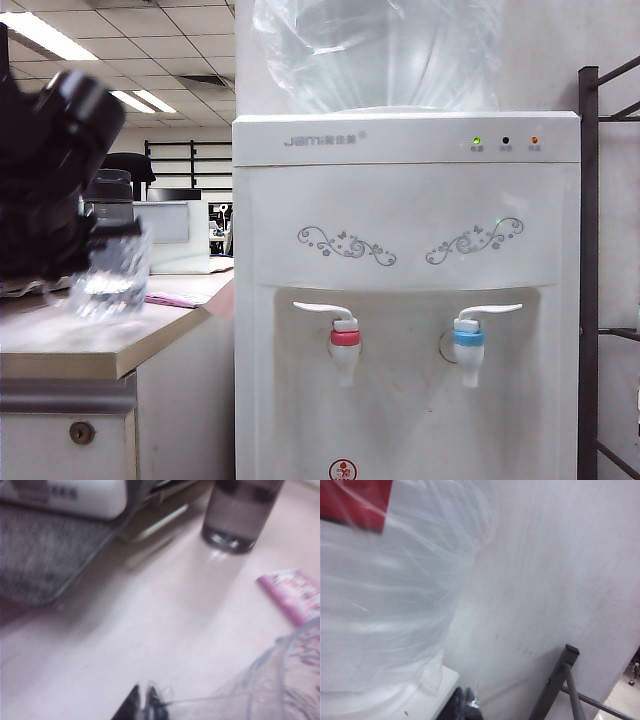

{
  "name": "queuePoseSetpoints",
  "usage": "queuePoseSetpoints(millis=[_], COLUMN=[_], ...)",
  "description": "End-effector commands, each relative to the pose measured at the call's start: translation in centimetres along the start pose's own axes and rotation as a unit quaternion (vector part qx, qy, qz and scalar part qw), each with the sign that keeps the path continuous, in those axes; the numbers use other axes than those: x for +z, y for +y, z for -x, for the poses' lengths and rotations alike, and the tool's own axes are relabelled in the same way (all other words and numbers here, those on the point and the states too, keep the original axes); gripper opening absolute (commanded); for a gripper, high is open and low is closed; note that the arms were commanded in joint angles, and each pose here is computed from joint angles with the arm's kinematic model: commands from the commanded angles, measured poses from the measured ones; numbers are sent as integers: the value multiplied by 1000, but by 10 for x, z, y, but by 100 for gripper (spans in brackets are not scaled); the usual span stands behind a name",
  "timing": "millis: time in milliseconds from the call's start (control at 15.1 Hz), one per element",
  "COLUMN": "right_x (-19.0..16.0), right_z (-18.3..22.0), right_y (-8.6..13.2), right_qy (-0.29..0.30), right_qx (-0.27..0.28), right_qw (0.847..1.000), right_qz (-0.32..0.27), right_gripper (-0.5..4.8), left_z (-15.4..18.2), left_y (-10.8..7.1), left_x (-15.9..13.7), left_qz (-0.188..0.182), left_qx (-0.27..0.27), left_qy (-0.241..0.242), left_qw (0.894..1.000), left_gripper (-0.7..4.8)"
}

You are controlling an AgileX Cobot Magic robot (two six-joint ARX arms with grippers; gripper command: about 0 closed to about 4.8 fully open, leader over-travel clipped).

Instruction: Pick up the plastic mug from the left desk, go to the cold water outlet of the water dispenser, press the vertical switch to get some water, then put the mug back on the desk.

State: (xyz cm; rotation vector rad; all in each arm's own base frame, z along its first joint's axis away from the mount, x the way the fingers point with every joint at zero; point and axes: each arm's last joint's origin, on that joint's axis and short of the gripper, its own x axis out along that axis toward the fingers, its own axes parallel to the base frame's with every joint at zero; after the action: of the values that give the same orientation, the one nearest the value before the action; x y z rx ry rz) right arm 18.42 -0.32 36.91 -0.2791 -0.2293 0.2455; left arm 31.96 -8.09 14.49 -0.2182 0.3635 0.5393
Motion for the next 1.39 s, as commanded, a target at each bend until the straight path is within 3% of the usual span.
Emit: queuePoseSetpoints(millis=[66, 265, 597, 1127, 1392], right_x=[2, 2, 2, 2, 2], right_z=[1, 1, 1, 1, 1], right_y=[0, 0, 0, 1, 1], right_qy=[-1, 0, 0, -2, -4], right_qx=[1, 2, 3, 11, 11], right_qw=[1000, 1000, 1000, 1000, 1000], right_qz=[-2, -3, -3, -3, -2], right_gripper=[-1, -1, -1, -1, -1], left_z=[-6, -11, -12, -12, -13], left_y=[8, 15, 21, 21, 19], left_x=[-2, -2, 0, 0, 1], left_qz=[15, 18, 17, 17, 26], left_qx=[7, 22, 93, 93, 66], left_qy=[-6, -7, -43, -42, -38], left_qw=[1000, 1000, 995, 995, 997], left_gripper=[-5, -5, -5, -5, -6])
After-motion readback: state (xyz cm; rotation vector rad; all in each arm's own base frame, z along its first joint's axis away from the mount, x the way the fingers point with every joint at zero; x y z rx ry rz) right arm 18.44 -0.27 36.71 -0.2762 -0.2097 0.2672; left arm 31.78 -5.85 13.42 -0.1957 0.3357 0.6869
